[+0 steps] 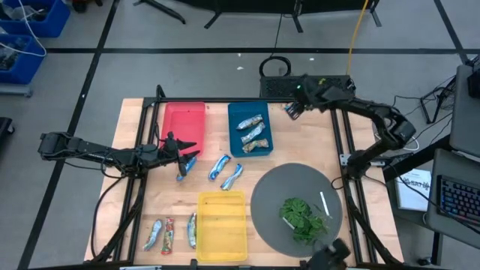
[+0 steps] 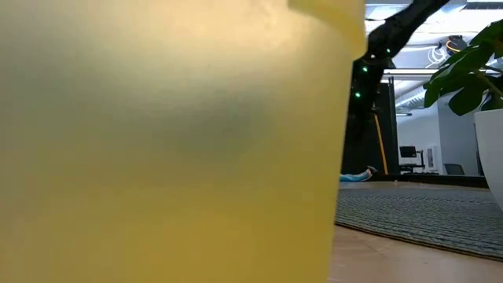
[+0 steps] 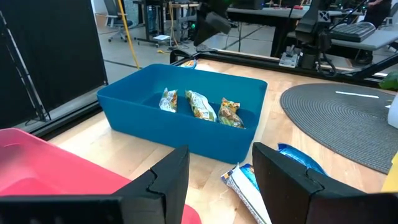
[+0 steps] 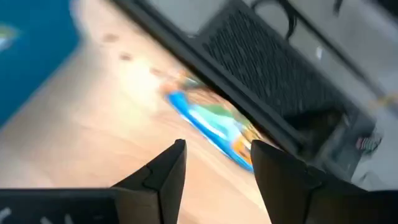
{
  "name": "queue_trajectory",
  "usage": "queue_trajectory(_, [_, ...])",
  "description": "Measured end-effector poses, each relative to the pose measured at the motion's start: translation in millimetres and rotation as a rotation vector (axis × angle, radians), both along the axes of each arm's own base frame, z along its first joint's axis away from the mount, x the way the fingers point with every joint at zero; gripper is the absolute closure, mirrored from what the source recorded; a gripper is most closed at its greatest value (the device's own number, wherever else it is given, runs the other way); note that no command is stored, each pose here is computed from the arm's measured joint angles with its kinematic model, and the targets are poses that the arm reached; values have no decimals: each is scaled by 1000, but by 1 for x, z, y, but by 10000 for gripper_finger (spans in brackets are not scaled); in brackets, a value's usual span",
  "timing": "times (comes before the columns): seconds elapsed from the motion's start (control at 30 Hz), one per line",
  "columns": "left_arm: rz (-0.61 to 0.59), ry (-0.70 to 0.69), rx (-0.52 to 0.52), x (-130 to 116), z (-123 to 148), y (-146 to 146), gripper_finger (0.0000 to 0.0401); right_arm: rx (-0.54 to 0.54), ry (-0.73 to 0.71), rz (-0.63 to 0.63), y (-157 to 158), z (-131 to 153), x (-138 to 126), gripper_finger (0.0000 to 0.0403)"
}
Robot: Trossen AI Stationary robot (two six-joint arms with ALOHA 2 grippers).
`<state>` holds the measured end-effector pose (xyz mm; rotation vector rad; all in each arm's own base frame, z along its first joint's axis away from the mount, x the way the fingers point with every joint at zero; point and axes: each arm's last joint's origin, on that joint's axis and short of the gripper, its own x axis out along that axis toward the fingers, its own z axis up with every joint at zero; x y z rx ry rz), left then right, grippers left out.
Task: Pick and place Granola Bars by type
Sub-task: Put the yellow granola bar into the blue bin
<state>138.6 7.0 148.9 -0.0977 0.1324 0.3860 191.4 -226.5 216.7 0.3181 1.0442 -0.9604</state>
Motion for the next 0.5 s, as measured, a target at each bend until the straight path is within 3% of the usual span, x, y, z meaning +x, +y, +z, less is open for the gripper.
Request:
queue_trajectory(0.2, [0, 0, 0, 0, 0, 0, 222, 128, -155, -178, -26, -5, -40, 228])
queue_trajectory(0.5, [0, 0, 0, 0, 0, 0, 222, 146, -136, -310, -32, -23, -63, 233])
